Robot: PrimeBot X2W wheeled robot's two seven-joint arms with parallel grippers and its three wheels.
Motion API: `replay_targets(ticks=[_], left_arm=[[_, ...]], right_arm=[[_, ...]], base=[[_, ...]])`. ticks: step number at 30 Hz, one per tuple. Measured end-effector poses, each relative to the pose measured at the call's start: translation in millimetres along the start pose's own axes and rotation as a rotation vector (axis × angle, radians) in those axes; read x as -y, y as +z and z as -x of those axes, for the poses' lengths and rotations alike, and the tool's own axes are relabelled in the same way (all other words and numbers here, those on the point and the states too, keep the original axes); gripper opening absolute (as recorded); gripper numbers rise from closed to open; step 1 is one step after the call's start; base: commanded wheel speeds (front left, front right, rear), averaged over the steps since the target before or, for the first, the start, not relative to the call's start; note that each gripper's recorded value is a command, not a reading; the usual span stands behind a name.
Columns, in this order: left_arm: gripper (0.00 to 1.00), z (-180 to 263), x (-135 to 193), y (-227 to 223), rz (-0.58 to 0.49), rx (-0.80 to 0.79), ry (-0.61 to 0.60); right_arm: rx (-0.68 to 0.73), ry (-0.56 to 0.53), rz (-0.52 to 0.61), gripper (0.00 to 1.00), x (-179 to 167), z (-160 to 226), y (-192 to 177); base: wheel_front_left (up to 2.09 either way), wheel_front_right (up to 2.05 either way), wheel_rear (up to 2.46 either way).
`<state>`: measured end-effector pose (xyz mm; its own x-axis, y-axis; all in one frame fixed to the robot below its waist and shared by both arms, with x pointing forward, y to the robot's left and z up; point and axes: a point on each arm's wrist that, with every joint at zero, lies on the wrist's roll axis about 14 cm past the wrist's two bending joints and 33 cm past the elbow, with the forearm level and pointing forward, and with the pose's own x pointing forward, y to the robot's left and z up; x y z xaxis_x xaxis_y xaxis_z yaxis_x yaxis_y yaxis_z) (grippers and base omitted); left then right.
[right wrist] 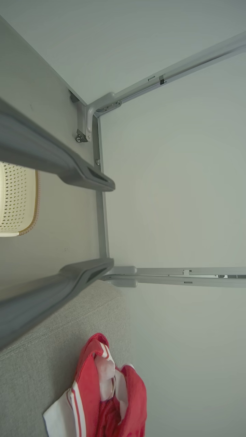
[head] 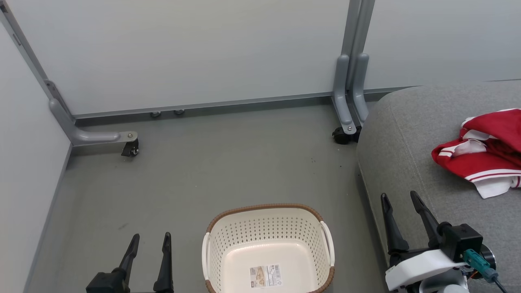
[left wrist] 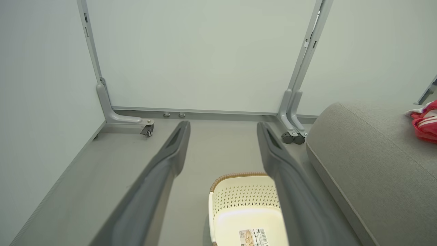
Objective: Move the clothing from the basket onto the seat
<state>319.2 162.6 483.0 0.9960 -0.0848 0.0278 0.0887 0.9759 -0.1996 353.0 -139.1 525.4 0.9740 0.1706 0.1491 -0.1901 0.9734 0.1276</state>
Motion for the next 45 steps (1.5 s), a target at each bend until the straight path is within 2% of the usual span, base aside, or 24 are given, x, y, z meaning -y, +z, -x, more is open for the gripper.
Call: replay_targets(ticks=[31, 32, 37, 45], left_arm=[[1.0, -1, -2, 0, 0.034, 0.001, 0.009], [0.0, 0, -2, -2, 0.035, -0.004, 0.009], [0.0, 5, -3, -17, 0.046, -0.051, 0.017], [0.0, 4, -10, -20, 0.189, -0.07, 0.063]], right_arm=[[0.014, -0.017, 0.009, 1.0, 5, 4, 5], [0.009, -0.018, 0.007, 0.0, 5, 4, 4], [-0.057, -0.034, -0.017, 0.0, 7, 14, -18], [-0.077, -0.091, -0.161, 0.0, 17, 14, -22]], base=[[0.0, 0.0, 0.0], [0.0, 0.0, 0.0], [0.0, 0.0, 0.0], [0.0, 0.0, 0.0]])
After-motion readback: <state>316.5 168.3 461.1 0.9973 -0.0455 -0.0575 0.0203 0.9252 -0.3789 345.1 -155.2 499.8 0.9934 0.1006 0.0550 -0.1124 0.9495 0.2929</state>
